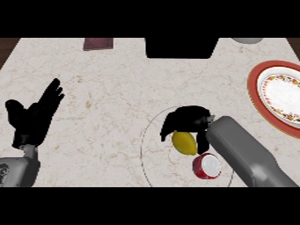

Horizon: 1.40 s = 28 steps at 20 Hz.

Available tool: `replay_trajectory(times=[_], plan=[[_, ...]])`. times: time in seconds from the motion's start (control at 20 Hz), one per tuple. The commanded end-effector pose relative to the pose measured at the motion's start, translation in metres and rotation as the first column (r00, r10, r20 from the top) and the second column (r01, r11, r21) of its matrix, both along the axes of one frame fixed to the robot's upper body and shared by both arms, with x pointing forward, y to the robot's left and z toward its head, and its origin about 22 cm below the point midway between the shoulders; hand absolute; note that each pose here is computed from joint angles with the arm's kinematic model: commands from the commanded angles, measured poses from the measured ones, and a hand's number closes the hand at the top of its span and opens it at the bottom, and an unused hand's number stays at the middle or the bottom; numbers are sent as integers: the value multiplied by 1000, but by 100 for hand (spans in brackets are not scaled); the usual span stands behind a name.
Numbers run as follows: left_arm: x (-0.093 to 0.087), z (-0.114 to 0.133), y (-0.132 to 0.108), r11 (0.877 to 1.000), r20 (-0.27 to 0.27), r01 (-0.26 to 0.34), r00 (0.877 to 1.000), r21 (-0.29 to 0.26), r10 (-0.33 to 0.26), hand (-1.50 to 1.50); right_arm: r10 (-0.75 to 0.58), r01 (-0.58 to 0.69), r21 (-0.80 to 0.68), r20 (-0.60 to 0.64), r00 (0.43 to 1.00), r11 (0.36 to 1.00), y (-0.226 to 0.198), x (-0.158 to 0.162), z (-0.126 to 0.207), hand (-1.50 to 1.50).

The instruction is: Pick the lemon from the placemat and place it in the plate

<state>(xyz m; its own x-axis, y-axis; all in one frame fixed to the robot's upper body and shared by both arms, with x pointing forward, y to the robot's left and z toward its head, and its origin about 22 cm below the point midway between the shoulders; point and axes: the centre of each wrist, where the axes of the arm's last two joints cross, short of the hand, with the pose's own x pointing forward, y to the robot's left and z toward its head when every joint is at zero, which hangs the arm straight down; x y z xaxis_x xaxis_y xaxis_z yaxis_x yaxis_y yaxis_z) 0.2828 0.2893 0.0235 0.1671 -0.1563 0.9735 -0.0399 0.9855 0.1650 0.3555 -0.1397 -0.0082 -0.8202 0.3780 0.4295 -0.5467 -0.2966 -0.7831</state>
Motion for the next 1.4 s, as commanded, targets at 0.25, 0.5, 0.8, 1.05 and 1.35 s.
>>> replay_trajectory(times=[0.25,0.5,0.8,1.05,1.35], plan=[[4,-4,-5,1000,13,-19,1000,2,19,0,86,-85,26,-43,995,996,16,-19,-17,150],[3,-12,-13,1000,20,-1,1000,1,1,0,18,-19,131,9,1000,991,-4,-22,-23,150],[-4,-11,2,999,-17,-39,999,4,39,0,-665,646,191,63,744,740,-49,4,-3,150],[-6,-7,14,998,-17,-58,998,1,58,0,-900,799,418,145,411,432,-59,10,32,150],[-11,-12,13,997,-10,-72,997,18,72,0,-973,677,707,224,58,203,-76,2,78,150]])
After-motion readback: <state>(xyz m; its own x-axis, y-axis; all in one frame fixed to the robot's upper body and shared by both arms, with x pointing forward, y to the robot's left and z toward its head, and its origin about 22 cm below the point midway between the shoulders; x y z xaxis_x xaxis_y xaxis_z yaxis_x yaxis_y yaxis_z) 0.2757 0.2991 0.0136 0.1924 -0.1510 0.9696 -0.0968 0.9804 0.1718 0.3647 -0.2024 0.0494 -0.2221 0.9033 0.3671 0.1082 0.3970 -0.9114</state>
